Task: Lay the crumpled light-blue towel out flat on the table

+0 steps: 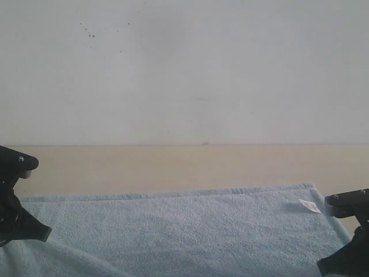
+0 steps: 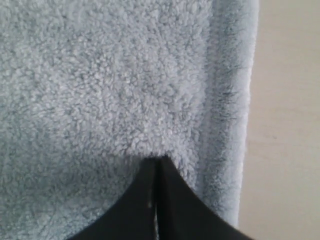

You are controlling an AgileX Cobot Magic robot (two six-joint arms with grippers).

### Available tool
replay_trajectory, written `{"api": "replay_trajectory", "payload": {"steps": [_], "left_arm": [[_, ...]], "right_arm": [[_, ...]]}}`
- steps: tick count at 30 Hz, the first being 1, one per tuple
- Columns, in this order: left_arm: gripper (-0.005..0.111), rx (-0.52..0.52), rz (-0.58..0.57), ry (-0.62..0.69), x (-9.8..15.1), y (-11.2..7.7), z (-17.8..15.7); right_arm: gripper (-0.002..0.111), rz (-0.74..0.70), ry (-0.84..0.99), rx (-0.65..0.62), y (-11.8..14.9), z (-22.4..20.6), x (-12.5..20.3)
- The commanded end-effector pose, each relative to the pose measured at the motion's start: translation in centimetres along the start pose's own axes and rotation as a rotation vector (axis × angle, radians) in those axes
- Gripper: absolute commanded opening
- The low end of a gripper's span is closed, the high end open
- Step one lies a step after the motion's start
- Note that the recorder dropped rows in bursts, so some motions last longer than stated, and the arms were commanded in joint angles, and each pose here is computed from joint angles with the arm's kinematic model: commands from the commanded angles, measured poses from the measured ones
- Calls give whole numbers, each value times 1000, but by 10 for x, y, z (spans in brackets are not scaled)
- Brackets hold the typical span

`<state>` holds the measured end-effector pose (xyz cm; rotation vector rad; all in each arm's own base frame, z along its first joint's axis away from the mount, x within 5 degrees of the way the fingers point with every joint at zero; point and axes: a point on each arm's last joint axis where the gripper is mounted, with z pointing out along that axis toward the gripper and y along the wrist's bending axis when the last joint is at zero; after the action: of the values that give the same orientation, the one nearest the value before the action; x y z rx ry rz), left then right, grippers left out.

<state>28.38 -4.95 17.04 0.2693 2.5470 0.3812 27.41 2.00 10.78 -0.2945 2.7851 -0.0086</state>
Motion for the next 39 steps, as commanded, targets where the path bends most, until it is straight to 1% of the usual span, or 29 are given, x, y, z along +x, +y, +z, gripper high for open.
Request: {"api": "replay_trajectory", "payload": {"steps": [1, 4, 6, 9, 11, 17, 21, 24, 26, 29, 32, 36, 39], "left_arm": [[4, 0, 4, 9, 3, 0, -2], [4, 0, 4, 9, 3, 0, -2], [4, 1, 4, 7, 3, 0, -2], [4, 5, 4, 4, 2, 0, -2], [4, 18, 4, -7, 1, -2, -2], [4, 26, 4, -14, 1, -2, -2], [4, 40, 3, -26, -1, -4, -2], [4, 40, 3, -26, -1, -4, -2], [4, 49, 3, -34, -1, -4, -2], [4, 70, -16, -42, -2, -6, -2], [4, 82, -31, -43, -2, -7, -2], [4, 85, -29, -46, -2, -8, -2], [4, 88, -40, -42, -2, -8, -2]], "right_arm": [[0, 29, 67, 0, -4, 14, 10], [0, 124, 74, 19, -21, 13, 14], [0, 213, 95, 36, -37, 12, 20], [0, 307, 124, 53, -57, 9, 27], [0, 325, 131, 60, -63, 5, 29], [0, 297, 178, 66, -65, -3, 33], [0, 302, 140, 74, -66, -10, 29], [0, 292, 30, 96, -66, -24, 19], [0, 251, -69, 110, -63, -37, 8], [0, 172, -162, 115, -54, -49, -6], [0, 124, -182, 106, -48, -52, -22], [0, 117, -219, 111, -56, -45, -55], [0, 107, -208, 109, -63, -28, -82]]}}
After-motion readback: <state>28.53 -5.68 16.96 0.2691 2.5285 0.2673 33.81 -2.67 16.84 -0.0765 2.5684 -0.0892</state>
